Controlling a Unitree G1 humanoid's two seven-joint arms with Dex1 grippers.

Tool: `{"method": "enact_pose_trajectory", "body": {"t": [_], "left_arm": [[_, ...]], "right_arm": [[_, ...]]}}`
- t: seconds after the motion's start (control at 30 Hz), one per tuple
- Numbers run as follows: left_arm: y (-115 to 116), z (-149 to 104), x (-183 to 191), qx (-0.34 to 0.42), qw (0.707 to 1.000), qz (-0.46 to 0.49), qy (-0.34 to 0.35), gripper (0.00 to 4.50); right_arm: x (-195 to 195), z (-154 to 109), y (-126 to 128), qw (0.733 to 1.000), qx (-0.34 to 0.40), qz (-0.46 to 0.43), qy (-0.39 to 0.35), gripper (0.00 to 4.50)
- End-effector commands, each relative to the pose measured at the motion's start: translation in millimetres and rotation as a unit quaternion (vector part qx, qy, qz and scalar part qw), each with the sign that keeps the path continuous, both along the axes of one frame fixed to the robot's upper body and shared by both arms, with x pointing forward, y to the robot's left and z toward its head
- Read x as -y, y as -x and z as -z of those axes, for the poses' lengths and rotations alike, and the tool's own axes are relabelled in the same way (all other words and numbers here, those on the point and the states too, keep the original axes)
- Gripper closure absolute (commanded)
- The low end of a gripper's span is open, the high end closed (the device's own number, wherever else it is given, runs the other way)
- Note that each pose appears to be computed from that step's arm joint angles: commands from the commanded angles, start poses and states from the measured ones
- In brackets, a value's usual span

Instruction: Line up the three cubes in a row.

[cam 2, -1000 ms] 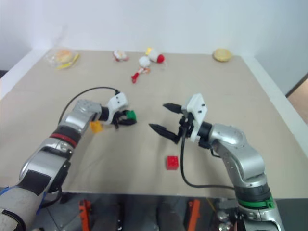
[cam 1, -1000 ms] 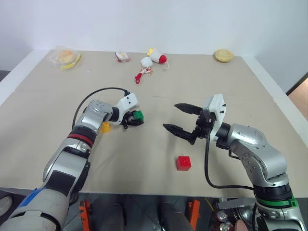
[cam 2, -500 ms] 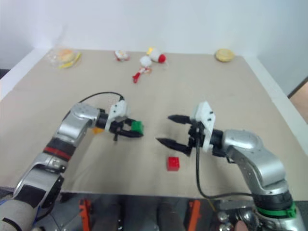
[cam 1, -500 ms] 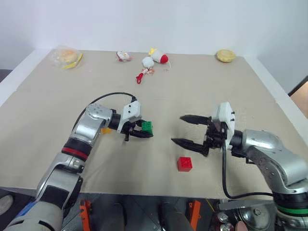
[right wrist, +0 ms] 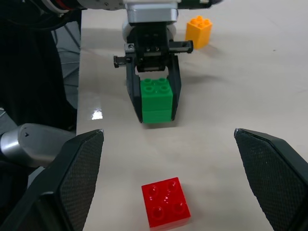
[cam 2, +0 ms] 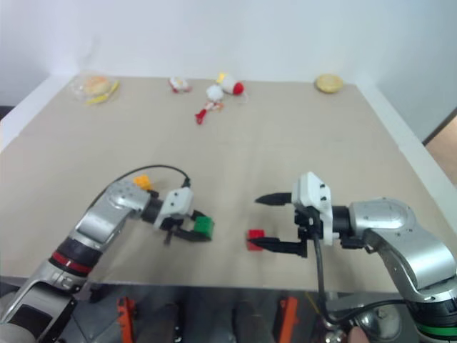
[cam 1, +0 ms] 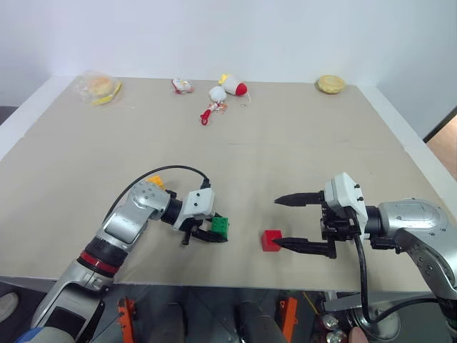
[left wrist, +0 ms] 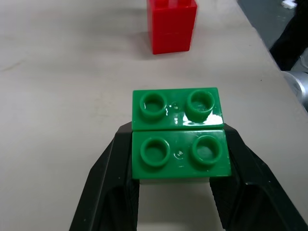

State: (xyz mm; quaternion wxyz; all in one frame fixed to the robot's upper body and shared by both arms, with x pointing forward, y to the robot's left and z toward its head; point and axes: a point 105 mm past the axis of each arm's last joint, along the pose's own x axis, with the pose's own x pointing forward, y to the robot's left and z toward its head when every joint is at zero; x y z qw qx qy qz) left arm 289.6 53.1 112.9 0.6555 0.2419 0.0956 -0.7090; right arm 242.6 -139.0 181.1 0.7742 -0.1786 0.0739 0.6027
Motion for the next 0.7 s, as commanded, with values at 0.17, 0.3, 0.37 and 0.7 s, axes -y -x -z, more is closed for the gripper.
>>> {"method": "enact_pose_trajectory", "body": {"t": [0.17,0.3,0.37,0.7], "left_arm": [[9.2,-0.4,7.7,0.002,1.0,-0.001,-0.005,3.13],[13.9,2.8,8.1,-0.013,1.0,-0.001,-0.016,3.13],[14.3,3.8,9.1,-0.013,1.0,-0.004,-0.019,3.13],[19.3,8.0,12.5,-0.029,0.999,-0.011,-0.029,3.13]], "right_arm": [[-1.7,-8.4,-1.1,1.0,0.021,-0.01,0.006,0.0],[-1.8,-8.2,-0.6,1.0,0.021,-0.008,0.006,0.0],[-1.8,-8.2,-0.4,1.0,0.02,-0.007,0.006,0.0],[-2.4,-7.0,-1.2,1.0,0.021,0.0,0.001,0.0]]}}
